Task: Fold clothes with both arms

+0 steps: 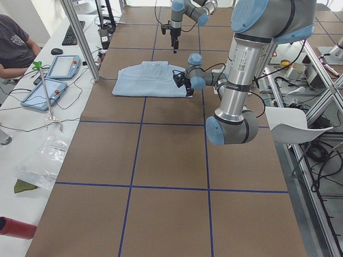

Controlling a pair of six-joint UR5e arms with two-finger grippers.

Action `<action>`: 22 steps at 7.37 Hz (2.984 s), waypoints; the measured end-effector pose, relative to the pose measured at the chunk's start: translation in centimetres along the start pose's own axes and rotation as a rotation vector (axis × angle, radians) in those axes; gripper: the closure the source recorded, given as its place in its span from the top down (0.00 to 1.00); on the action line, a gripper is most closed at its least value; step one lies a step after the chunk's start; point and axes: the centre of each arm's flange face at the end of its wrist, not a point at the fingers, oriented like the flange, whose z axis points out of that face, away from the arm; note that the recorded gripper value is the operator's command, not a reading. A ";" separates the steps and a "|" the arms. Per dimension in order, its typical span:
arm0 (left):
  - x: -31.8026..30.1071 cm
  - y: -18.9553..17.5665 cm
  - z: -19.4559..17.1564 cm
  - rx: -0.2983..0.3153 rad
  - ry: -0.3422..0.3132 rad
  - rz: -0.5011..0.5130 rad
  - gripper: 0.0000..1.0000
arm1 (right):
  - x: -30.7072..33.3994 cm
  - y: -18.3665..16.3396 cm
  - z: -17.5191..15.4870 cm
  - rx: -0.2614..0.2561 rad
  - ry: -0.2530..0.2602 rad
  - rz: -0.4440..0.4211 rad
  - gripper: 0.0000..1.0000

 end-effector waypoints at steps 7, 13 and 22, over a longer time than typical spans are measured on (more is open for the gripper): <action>-0.8 1.9 1.1 -0.015 -0.055 0.018 0.85 | 0.2 0.0 0.1 0.000 0.003 0.003 1.00; -0.9 2.4 1.2 -0.021 -0.060 0.022 0.68 | 0.7 0.2 0.2 -0.004 0.007 0.004 1.00; -1.2 2.0 1.2 -0.006 -0.097 0.018 0.66 | 1.0 0.3 0.3 -0.006 0.011 0.006 1.00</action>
